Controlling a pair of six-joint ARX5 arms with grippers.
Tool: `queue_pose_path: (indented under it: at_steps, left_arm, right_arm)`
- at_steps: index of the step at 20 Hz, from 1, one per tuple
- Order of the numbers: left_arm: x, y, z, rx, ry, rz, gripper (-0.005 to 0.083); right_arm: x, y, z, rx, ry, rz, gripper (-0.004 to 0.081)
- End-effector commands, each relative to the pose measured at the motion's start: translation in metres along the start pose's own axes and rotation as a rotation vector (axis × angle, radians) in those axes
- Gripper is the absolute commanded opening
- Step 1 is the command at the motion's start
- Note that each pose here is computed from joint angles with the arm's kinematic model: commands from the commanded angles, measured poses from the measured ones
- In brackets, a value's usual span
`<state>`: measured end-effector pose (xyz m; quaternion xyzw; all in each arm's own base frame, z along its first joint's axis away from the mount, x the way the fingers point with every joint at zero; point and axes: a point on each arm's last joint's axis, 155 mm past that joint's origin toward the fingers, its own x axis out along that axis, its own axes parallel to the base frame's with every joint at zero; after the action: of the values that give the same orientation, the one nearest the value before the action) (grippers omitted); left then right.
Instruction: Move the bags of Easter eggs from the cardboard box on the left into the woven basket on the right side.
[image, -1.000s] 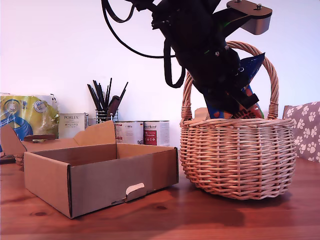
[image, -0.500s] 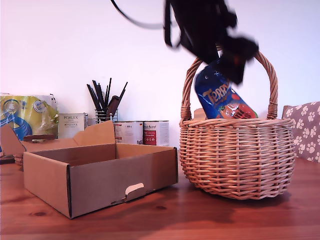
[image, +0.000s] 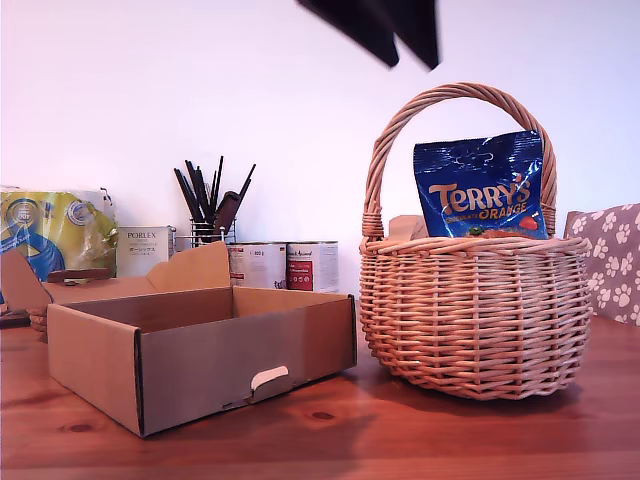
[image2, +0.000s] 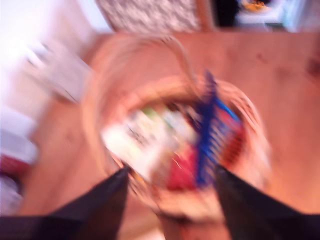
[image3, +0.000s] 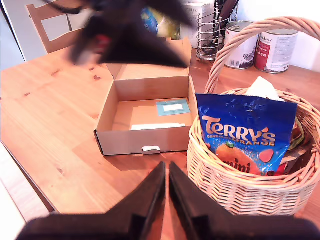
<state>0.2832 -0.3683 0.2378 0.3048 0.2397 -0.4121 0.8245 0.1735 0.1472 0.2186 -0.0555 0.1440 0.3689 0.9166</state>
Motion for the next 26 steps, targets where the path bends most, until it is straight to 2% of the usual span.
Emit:
queue_pose_path:
  at_steps: [1,4,7,10,12,16,21,23,26]
  left_arm:
    - [0.006,-0.003,-0.021,-0.044,0.063,-0.047,-0.0024]
    - [0.010,0.008,-0.041,-0.122,0.080,-0.046,-0.0021]
    - [0.005,0.018,-0.058,-0.196,0.022,-0.017,-0.0021]
    - [-0.010,0.038,-0.081,-0.276,-0.067,0.043,-0.0021]
    - [-0.022,0.060,-0.104,-0.351,-0.116,0.111,-0.0021]
    - [-0.056,0.099,-0.154,-0.473,-0.187,0.251,-0.0021]
    - [-0.108,0.112,-0.205,-0.580,-0.247,0.375,-0.0021]
    - [-0.134,0.112,-0.208,-0.610,-0.298,0.422,-0.0021]
    - [-0.167,0.110,-0.194,-0.585,-0.406,0.463,-0.0021]
  right_arm:
    - [0.004,-0.003,-0.006,0.014,0.013,-0.011,-0.0013]
    - [0.007,-0.016,-0.007,0.092,0.024,-0.077,-0.0013]
    - [0.011,-0.031,-0.006,0.165,0.024,-0.153,-0.0013]
    - [0.014,-0.046,0.003,0.154,-0.017,-0.224,-0.0013]
    - [0.014,-0.055,0.013,0.099,-0.063,-0.266,-0.0013]
    - [0.010,-0.068,0.008,0.101,-0.051,-0.321,-0.0013]
    - [-0.006,-0.069,0.009,0.115,-0.083,-0.340,-0.0013]
    - [-0.014,-0.065,0.011,0.118,-0.106,-0.334,-0.0013]
    - [-0.025,-0.062,0.021,0.101,-0.167,-0.338,-0.0013]
